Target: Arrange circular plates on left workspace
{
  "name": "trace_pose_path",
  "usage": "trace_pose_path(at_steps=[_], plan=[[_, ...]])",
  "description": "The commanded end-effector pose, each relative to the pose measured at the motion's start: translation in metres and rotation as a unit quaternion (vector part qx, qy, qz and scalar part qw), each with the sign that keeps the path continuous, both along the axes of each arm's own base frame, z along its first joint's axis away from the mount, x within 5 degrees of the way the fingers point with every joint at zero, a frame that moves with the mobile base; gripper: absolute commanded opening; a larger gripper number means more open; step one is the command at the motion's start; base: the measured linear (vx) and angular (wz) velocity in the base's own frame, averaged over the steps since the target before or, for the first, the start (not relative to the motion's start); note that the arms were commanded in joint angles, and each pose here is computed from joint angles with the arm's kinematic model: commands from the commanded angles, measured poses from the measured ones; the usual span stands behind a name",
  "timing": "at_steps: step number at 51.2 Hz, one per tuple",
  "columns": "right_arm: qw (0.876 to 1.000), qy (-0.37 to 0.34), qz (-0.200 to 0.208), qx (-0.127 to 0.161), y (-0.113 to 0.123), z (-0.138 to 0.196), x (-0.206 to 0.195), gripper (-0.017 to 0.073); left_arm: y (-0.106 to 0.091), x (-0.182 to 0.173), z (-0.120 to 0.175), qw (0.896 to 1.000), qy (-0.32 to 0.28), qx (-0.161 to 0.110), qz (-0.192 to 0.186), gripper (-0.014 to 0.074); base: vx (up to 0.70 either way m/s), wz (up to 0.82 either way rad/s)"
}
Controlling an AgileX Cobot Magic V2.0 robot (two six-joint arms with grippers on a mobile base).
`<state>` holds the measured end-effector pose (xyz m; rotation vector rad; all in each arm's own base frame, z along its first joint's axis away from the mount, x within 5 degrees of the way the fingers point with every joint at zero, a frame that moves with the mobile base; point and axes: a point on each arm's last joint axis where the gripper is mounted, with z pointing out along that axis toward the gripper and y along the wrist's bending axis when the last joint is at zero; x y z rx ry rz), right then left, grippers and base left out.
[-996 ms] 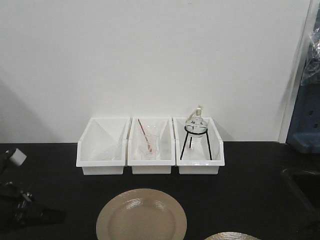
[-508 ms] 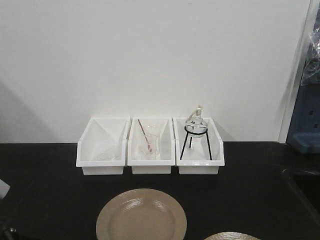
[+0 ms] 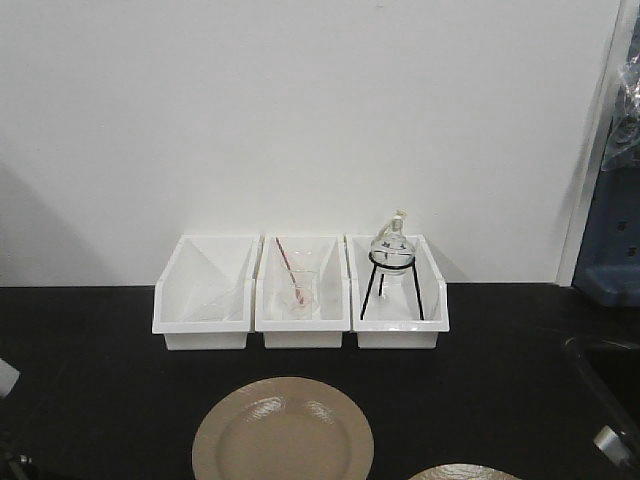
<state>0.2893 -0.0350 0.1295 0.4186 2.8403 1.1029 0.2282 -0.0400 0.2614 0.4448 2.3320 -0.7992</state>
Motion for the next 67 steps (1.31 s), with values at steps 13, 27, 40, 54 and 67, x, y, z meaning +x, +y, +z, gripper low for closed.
trace_pose_path(at_steps=[13,27,40,54,67], plan=[[0.999,-0.032,0.003,0.026,0.004,0.021,0.005,-0.0011,0.001,0.002,0.014,0.999,-0.034,-0.006,0.019,-0.0001,0.00,0.00],[0.993,-0.109,-0.039,-0.005,-0.007,0.071,-0.003,-0.0006,0.002,0.003,0.014,0.999,-0.036,-0.005,0.022,-0.0001,0.00,0.00],[0.971,-0.194,-0.131,0.042,-0.007,0.120,-0.005,-0.0006,0.002,0.003,0.015,0.999,-0.036,-0.005,0.024,-0.0001,0.00,0.00],[0.950,-0.237,-0.169,0.117,0.048,0.126,0.026,-0.0005,0.002,0.004,0.015,0.999,-0.037,-0.008,0.027,-0.0001,0.00,0.00],[0.959,-0.229,-0.109,0.127,0.124,0.113,0.064,-0.0005,0.002,0.004,0.015,0.999,-0.037,-0.008,0.028,-0.0001,0.00,0.00]])
